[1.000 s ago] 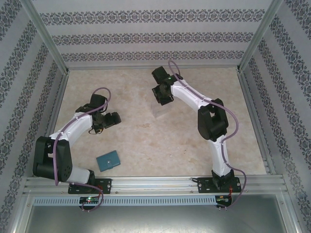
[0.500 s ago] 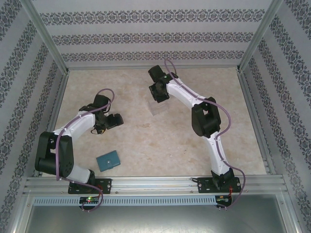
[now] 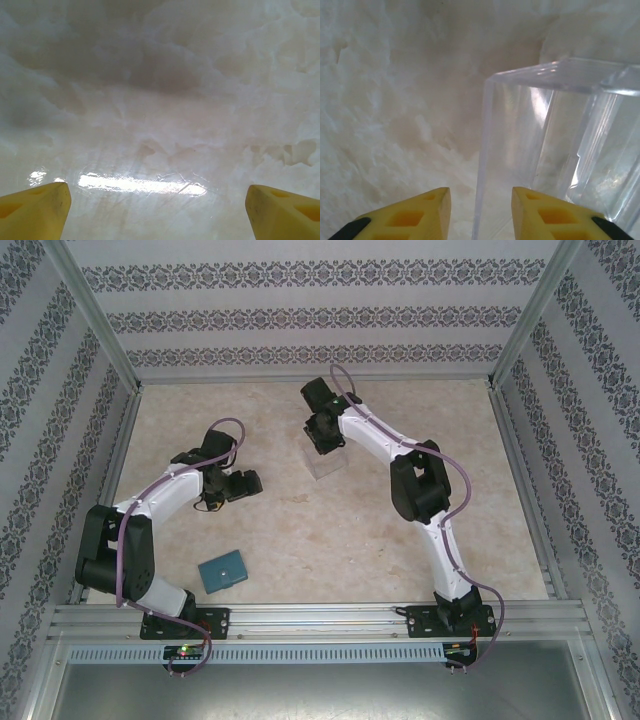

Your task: Take the credit cards out of the card holder

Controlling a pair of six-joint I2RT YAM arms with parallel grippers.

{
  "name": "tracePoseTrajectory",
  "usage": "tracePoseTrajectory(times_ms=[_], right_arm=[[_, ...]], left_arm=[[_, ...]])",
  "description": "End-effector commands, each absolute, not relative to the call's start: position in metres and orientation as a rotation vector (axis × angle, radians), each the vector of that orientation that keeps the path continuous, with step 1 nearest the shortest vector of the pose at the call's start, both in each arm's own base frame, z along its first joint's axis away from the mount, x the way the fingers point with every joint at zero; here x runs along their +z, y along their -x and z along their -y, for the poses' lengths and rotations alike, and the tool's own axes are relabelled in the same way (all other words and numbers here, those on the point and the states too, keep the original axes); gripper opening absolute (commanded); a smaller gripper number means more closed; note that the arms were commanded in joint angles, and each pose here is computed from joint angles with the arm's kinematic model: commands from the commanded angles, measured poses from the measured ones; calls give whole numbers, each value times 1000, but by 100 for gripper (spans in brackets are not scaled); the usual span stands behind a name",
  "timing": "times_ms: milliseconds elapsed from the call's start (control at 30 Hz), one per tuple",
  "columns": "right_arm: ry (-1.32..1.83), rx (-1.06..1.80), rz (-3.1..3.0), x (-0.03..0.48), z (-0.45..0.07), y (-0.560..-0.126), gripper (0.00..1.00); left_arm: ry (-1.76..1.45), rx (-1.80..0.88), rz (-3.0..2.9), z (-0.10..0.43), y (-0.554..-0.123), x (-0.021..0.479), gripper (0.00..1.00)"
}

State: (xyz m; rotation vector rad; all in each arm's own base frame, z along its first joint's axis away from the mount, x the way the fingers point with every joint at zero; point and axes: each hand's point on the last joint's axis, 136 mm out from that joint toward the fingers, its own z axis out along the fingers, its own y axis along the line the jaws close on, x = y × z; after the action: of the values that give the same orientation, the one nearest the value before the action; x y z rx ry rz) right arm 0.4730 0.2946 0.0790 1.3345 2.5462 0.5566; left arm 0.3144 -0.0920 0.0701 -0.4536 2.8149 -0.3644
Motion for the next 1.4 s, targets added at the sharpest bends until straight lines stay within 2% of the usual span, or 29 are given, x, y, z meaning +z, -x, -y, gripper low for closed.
tracePoseTrajectory(times_ms=[0,133,333,433,600,800,1100,1367], right_arm=[[-1057,577,-2543,126,-294,-475,38],[-695,558,-2592,145,-288,-475,38],[-267,749,-2662,145,-275,-473,35],[-261,763,-2678,132,-245,-474,31],[-282,790,-2725,105,-202,-478,19],[-282,872,-2776,71,-187,-480,9],[-241,965,-2862,34,-200,-469,8],[-189,1052,-2895,27,-214,-451,8]], left_arm=[[423,-336,-2822,93,-315,75,91],[403,-366,-2811,104,-318,80,89],[389,-571,-2823,146,-329,70,72],[388,-653,-2828,167,-338,64,62],[420,-830,-2786,197,-358,53,46],[457,-863,-2783,210,-379,45,28],[470,-889,-2817,222,-401,36,19],[451,-940,-2841,233,-410,28,16]])
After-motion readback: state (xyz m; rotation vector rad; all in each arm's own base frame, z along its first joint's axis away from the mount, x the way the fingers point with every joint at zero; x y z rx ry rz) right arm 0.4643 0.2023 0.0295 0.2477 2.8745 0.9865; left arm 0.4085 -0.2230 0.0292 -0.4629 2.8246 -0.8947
